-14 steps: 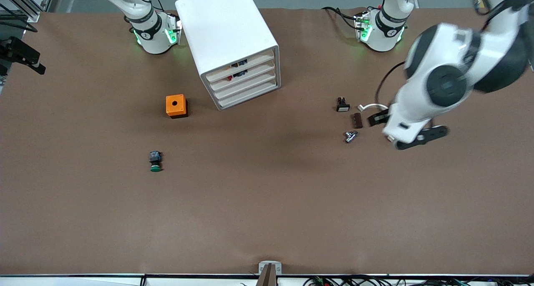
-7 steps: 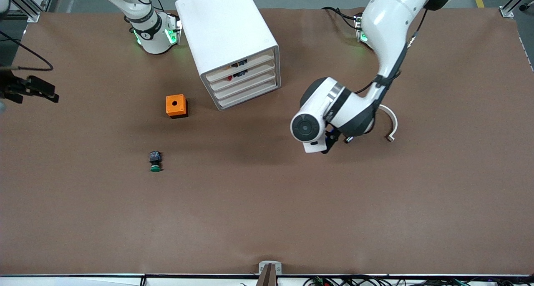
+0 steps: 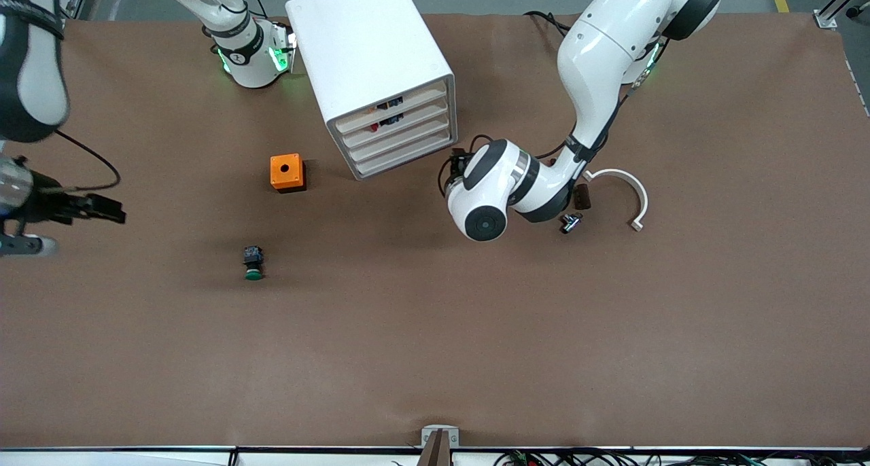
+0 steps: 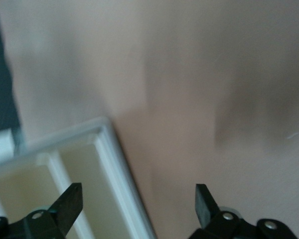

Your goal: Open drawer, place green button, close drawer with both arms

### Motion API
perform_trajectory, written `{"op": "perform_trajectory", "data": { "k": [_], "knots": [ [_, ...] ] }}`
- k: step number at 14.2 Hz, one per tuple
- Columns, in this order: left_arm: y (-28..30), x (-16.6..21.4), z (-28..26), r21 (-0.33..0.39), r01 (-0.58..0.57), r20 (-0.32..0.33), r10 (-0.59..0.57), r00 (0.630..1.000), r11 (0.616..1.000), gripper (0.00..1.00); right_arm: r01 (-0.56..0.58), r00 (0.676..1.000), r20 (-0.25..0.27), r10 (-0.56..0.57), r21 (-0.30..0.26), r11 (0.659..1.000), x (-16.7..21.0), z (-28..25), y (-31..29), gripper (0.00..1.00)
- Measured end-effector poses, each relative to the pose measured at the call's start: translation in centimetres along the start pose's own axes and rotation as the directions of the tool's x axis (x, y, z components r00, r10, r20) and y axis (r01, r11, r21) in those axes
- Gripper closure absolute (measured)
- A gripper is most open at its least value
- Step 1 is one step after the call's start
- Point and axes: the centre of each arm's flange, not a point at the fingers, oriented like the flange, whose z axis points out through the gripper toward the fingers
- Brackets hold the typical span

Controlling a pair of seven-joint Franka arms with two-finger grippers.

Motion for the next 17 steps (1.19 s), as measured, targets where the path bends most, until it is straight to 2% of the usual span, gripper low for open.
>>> {"op": "perform_trajectory", "data": {
  "k": [1,2,4,7,10,13,14,15,17],
  "knots": [
    [0.0,-0.4,0.3,0.045,0.063,0.058,-0.065,0.996,0.997,0.03,-0.026,1.0,-0.012,0.026,-0.003,1.0,0.8,2.0,-2.3,0.0],
    [0.1,-0.6,0.5,0.091,0.126,0.099,-0.135,0.986,0.988,0.14,-0.04,0.999,-0.023,0.04,-0.004,0.999,1.3,3.9,-4.5,0.0],
    [0.6,-0.6,1.3,0.167,0.241,0.131,-0.264,0.956,0.956,0.33,-0.047,0.997,-0.064,0.046,-0.002,0.999,2.0,7.4,-6.9,0.0],
    [1.2,-0.7,3.2,0.243,0.329,0.13,-0.367,0.921,0.913,0.35,-0.054,0.99,-0.127,0.054,0.004,0.999,1.9,12.5,-6.6,0.0],
    [0.5,-1.8,5.3,0.287,0.346,0.119,-0.391,0.913,0.894,0.35,-0.056,0.986,-0.154,0.057,0.012,0.998,1.0,18.3,-6.7,0.0],
    [-0.7,-2.9,7.0,0.29,0.327,0.097,-0.368,0.925,0.9,0.35,-0.054,0.986,-0.155,0.057,0.025,0.998,0.5,22.8,-7.6,0.0],
    [-1.1,-3.2,7.4,0.29,0.308,0.097,-0.348,0.933,0.906,0.4,-0.05,0.986,-0.157,0.054,0.028,0.998,0.5,23.8,-8.1,0.0],
    [-1.4,-3.6,7.8,0.293,0.282,0.103,-0.323,0.941,0.914,0.4,-0.045,0.986,-0.159,0.049,0.031,0.999,0.6,24.7,-8.5,0.0],
    [-1.8,-4.0,8.3,0.299,0.242,0.113,-0.287,0.951,0.923,0.53,-0.03,0.987,-0.155,0.035,0.037,0.999,0.5,25.8,-9.7,0.0]
  ]
}}
